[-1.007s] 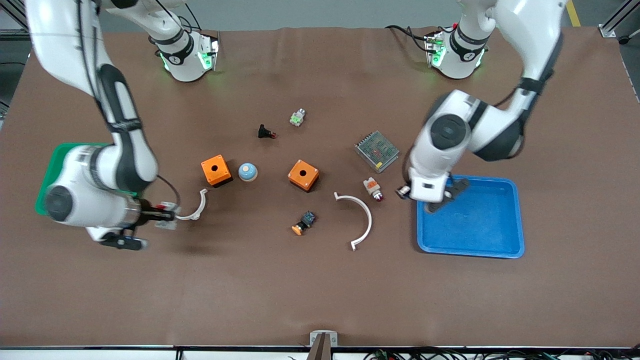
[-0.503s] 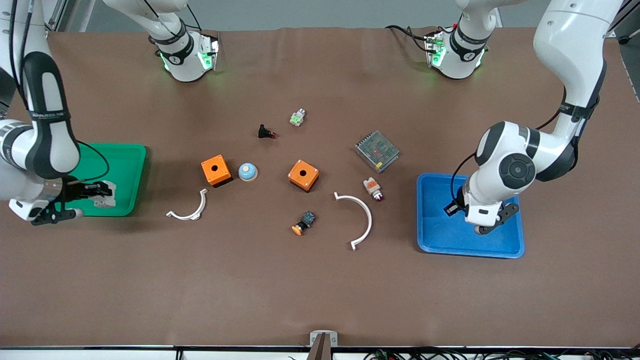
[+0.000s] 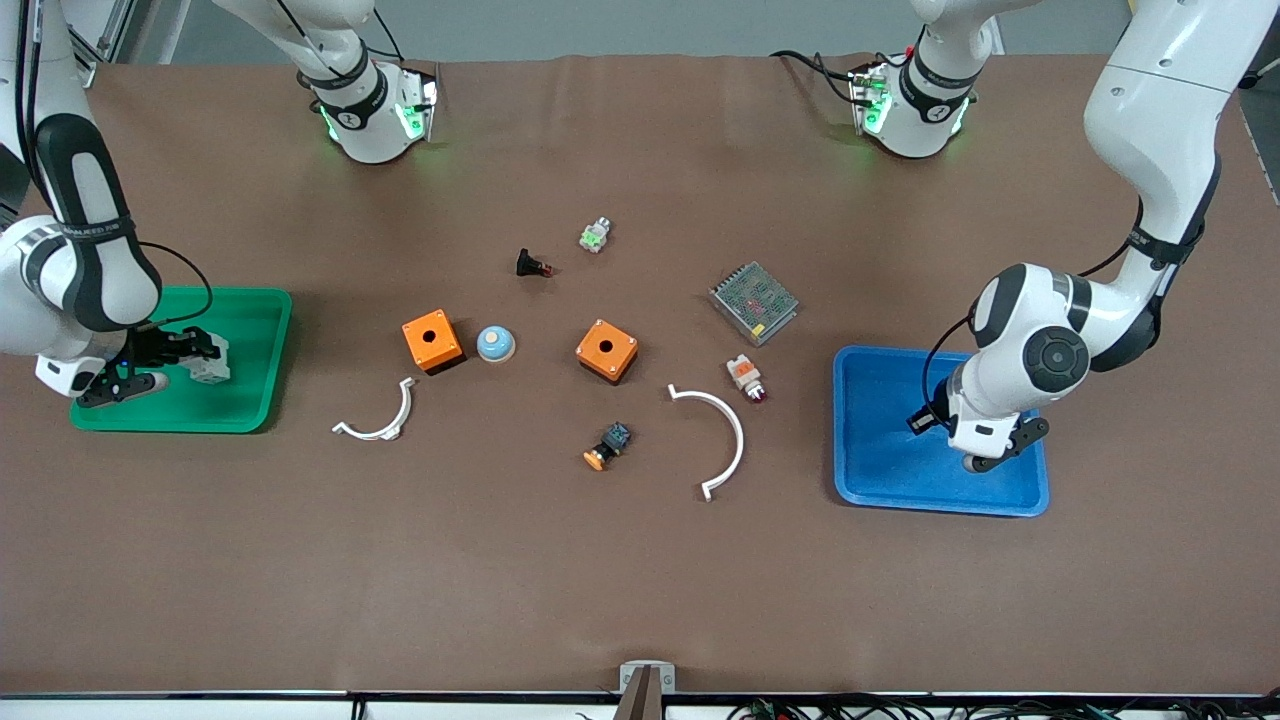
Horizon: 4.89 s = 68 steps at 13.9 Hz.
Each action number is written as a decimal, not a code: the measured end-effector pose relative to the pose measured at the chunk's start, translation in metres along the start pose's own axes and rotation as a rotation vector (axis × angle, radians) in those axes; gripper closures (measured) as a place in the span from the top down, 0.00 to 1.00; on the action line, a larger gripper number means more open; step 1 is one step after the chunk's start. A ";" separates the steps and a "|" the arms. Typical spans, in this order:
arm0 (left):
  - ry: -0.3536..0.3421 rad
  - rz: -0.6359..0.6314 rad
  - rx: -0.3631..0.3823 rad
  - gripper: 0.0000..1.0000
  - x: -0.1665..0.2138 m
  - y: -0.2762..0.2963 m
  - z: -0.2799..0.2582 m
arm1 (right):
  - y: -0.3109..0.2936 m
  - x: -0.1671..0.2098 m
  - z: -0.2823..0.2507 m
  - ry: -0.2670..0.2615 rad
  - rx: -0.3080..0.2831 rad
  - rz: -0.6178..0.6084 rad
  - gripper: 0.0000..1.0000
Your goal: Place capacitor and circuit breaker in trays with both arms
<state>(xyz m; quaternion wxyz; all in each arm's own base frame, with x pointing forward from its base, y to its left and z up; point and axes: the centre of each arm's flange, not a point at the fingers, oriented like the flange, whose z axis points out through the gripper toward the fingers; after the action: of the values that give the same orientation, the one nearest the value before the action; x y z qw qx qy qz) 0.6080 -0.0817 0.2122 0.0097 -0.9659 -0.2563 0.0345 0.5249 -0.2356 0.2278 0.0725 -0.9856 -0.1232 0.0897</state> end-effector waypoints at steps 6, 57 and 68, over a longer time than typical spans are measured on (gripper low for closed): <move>0.007 0.029 0.029 0.34 -0.003 -0.006 0.009 | -0.060 0.055 -0.173 0.027 0.018 -0.015 1.00; 0.073 0.546 0.022 1.00 -0.093 -0.061 -0.431 | -0.259 0.067 -0.329 0.185 -0.107 0.258 1.00; 0.085 0.560 0.020 1.00 -0.102 -0.058 -0.437 | -0.258 0.067 -0.328 0.184 -0.107 0.259 1.00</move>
<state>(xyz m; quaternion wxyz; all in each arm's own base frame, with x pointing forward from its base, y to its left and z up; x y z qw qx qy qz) 0.5224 -0.0827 0.6565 0.0202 -0.9996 0.0217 -0.0019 0.5935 -0.0105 0.5788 0.0188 -0.9998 0.0073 0.0012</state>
